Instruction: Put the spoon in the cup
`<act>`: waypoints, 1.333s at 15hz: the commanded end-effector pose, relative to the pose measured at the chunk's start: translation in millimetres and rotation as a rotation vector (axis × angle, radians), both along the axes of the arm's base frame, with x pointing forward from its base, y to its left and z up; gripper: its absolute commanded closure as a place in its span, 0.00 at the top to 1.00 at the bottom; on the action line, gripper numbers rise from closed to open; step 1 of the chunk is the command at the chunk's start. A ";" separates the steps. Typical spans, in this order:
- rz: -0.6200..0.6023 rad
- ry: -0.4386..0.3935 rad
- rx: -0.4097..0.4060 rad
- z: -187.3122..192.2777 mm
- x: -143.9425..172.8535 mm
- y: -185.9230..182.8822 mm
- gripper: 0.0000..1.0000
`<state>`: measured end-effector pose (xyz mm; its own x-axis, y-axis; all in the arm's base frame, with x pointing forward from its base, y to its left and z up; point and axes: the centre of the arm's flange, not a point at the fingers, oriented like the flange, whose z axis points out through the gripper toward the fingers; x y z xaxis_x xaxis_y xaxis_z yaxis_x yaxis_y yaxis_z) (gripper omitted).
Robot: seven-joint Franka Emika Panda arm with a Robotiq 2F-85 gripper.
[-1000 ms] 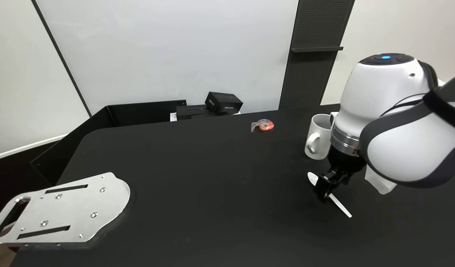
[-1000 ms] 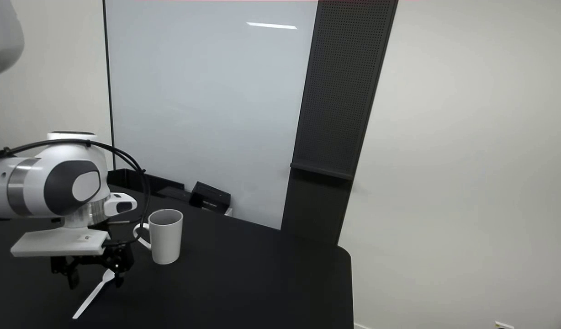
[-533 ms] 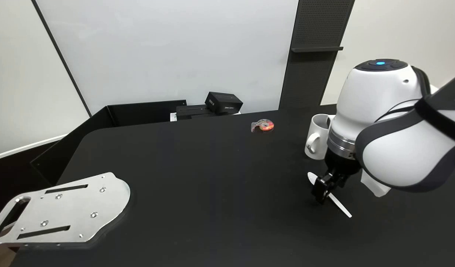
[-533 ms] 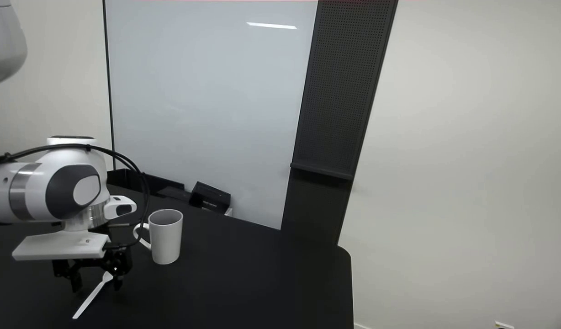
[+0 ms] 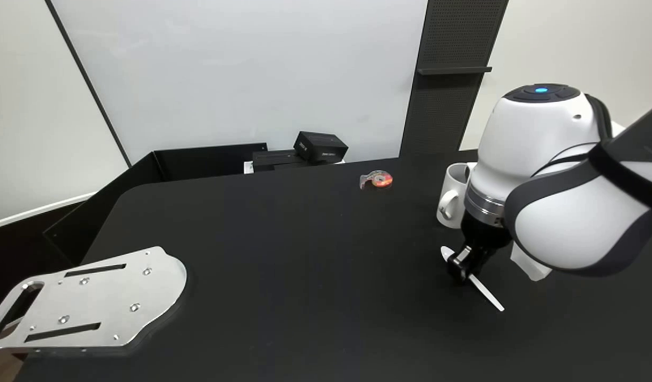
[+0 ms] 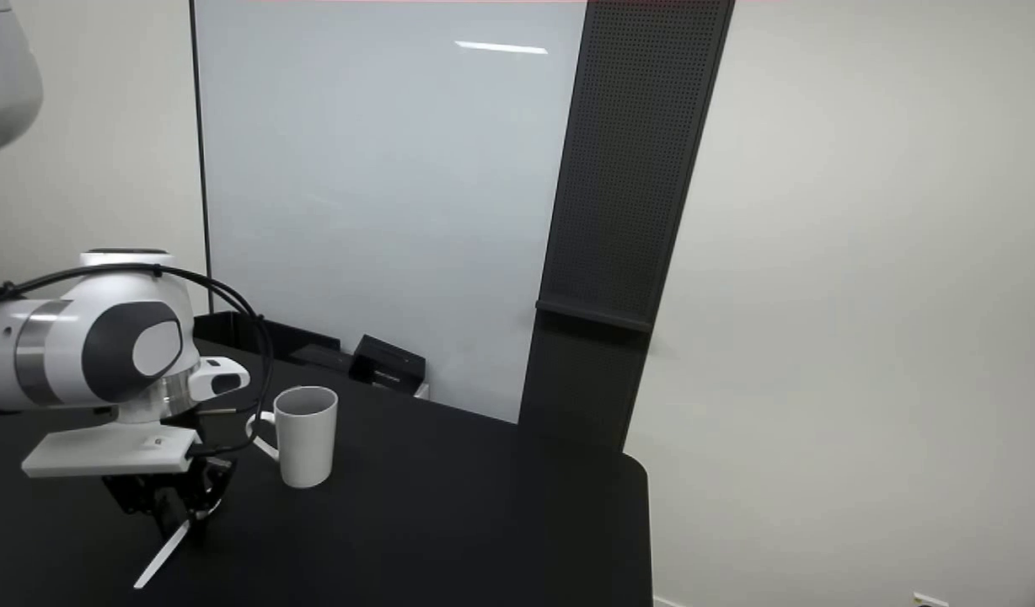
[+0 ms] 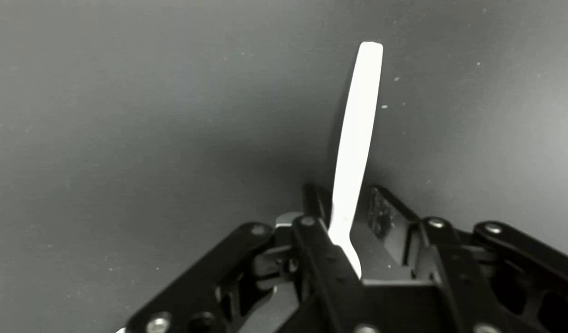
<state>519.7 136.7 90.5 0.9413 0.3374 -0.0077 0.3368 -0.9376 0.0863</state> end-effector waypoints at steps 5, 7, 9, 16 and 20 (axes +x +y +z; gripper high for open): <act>-0.027 -0.028 -0.015 7.7 4.2 0.6 0.04; -0.021 -0.041 -0.017 17.5 7.5 1.7 0.04; -0.005 -0.044 -0.002 32.1 11.5 3.0 0.04; 0.056 -0.123 0.015 99.2 21.7 19.9 0.04; 0.040 -0.236 -0.060 120.5 34.6 5.2 0.04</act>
<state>551.9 149.9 194.8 0.9028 0.4042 0.1465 0.3836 -0.9112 0.1500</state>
